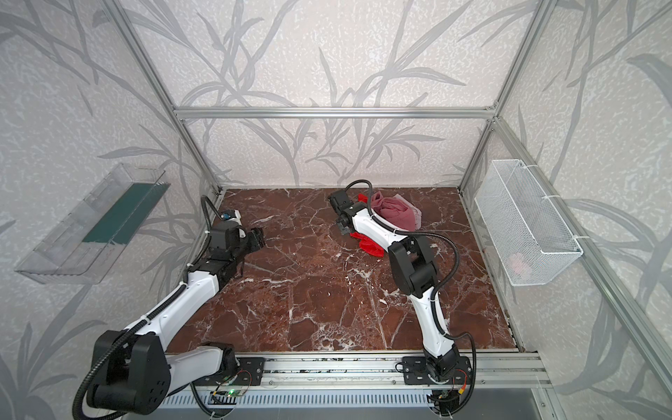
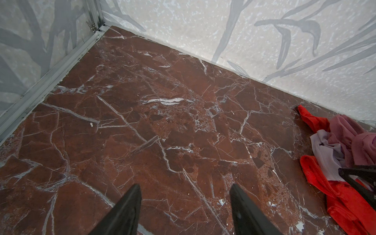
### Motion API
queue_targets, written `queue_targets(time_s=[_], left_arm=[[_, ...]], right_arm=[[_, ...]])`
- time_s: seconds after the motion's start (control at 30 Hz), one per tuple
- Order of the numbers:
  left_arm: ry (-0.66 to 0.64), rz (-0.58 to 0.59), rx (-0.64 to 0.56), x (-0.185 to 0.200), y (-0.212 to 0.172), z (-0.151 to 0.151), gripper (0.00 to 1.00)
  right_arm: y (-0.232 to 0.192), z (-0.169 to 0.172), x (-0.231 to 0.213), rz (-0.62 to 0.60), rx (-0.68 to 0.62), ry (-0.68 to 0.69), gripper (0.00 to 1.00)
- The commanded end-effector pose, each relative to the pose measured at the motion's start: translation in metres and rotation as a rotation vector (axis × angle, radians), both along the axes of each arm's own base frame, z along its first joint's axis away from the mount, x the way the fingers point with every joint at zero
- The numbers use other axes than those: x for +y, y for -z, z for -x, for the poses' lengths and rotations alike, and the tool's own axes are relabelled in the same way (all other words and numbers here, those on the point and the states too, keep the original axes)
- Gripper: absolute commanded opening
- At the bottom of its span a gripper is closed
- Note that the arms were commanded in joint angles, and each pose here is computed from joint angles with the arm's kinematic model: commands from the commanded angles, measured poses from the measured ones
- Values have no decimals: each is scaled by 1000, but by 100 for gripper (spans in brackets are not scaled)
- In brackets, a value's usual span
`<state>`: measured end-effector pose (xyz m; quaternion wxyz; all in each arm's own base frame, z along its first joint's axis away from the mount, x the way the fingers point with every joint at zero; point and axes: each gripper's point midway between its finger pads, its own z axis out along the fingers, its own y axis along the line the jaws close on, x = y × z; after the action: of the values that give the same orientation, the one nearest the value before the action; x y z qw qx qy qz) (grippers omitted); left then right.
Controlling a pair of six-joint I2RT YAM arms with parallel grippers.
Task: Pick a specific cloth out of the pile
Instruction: 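Lower the right gripper and pinch the lavender ribbed shirt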
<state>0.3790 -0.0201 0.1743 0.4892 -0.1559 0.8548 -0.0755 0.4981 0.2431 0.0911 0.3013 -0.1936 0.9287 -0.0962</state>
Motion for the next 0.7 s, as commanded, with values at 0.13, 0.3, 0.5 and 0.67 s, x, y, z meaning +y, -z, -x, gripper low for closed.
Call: queue_targets(time_s=[0.13, 0.3, 0.5, 0.67], left_arm=[[-4, -2, -34, 0, -8, -6, 67], [-9, -6, -26, 1, -5, -6, 67], [-10, -11, -22, 1, -3, -8, 67], [-14, -9, -12, 1, 0, -9, 67]], right_arm=[[7, -14, -16, 80, 26, 20, 29], [12, -19, -15, 102, 39, 21, 30], [13, -20, -14, 102, 48, 16, 30], [21, -19, -14, 105, 69, 9, 29]])
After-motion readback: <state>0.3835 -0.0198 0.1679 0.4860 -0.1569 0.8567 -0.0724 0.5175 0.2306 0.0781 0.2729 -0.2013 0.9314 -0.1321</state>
